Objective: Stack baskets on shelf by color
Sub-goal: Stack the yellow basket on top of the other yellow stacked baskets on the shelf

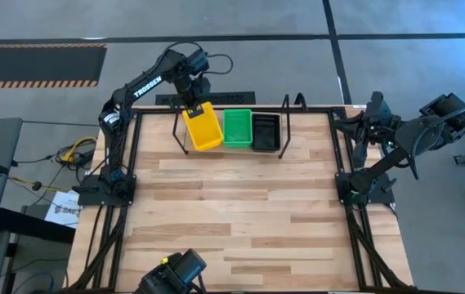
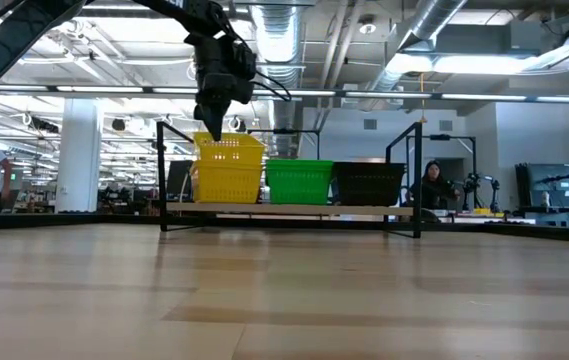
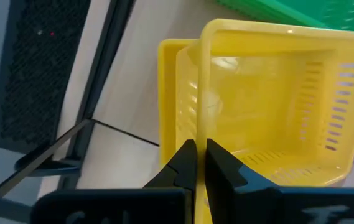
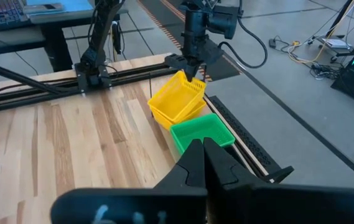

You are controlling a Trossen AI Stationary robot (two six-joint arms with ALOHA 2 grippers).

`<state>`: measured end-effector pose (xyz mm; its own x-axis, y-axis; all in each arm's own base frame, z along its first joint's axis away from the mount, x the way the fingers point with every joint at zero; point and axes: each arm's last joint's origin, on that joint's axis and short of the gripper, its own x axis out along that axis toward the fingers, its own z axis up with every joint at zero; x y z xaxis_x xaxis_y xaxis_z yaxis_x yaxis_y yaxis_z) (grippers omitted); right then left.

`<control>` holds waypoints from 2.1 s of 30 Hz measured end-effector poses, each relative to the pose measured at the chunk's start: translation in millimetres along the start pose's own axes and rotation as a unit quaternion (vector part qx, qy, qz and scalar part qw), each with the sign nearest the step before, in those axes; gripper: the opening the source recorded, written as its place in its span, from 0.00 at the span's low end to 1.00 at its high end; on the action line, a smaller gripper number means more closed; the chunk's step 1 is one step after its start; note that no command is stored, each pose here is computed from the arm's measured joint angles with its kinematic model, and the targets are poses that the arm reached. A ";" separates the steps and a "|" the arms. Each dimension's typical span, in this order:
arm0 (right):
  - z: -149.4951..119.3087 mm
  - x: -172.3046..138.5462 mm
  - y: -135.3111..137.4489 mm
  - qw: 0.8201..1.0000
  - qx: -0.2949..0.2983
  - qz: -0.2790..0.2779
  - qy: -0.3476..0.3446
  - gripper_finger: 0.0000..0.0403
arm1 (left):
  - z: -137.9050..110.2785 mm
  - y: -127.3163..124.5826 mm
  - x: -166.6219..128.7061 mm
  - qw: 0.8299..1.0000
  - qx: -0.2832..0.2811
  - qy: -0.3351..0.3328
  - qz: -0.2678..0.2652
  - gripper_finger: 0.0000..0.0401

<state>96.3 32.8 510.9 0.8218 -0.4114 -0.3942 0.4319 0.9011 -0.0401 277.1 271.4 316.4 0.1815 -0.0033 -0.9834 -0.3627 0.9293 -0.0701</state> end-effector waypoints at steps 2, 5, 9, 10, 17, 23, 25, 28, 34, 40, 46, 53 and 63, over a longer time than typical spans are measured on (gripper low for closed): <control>0.0 0.0 0.1 1.000 0.000 0.000 0.000 0.00 | 0.2 -0.6 0.0 1.000 -0.005 -0.004 -0.010 0.00; 0.0 0.0 0.0 1.000 0.000 -0.001 0.000 0.00 | 0.6 -1.6 0.1 1.000 -0.024 -0.003 -0.010 0.00; 0.0 0.0 0.0 1.000 0.000 -0.001 -0.001 0.00 | -0.8 -2.4 0.3 0.999 -0.042 0.010 0.002 0.00; 0.0 0.1 0.1 1.000 0.000 -0.001 0.000 0.00 | -1.3 -2.7 0.3 0.999 -0.044 0.013 0.001 0.00; -0.1 0.1 0.0 1.000 -0.001 -0.001 0.000 0.00 | -0.4 -6.1 0.7 0.999 -0.043 0.015 -0.001 0.00; -0.4 0.1 -0.1 1.000 -0.003 -0.002 0.001 0.00 | 1.1 -11.2 1.5 0.999 -0.036 0.018 -0.004 0.00; -0.5 0.1 -0.1 1.000 -0.003 -0.002 0.001 0.00 | 0.9 -12.9 7.5 0.999 -0.038 0.024 -0.005 0.00; -0.5 0.1 -0.1 1.000 -0.003 -0.001 0.002 0.00 | -3.4 -13.5 23.9 0.998 -0.039 0.053 -0.015 0.00; -0.5 0.1 0.0 1.000 -0.003 0.000 0.003 0.00 | -9.1 -11.6 48.8 0.995 -0.031 0.094 0.020 0.00; -0.6 0.0 -0.1 1.000 -0.003 0.001 0.003 0.00 | -4.9 -9.4 49.6 0.996 -0.026 0.076 0.044 0.00; -0.6 0.1 -0.1 1.000 -0.003 0.001 0.003 0.00 | 2.7 -15.2 51.0 0.997 -0.004 0.054 0.058 0.08; -0.6 0.0 -0.1 1.000 -0.003 0.001 0.003 0.00 | 11.9 -21.9 52.3 0.995 0.012 0.029 0.090 0.26; -1.3 0.1 -0.5 1.000 -0.007 0.000 0.006 0.00 | 21.6 -28.8 -1.5 0.992 -0.030 -0.022 0.121 0.32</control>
<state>95.6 32.6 509.7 0.8173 -0.4102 -0.4047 0.4270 0.9027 -0.0525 307.0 252.6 323.5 0.1220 0.2337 -0.9646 -0.4543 0.8773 0.1551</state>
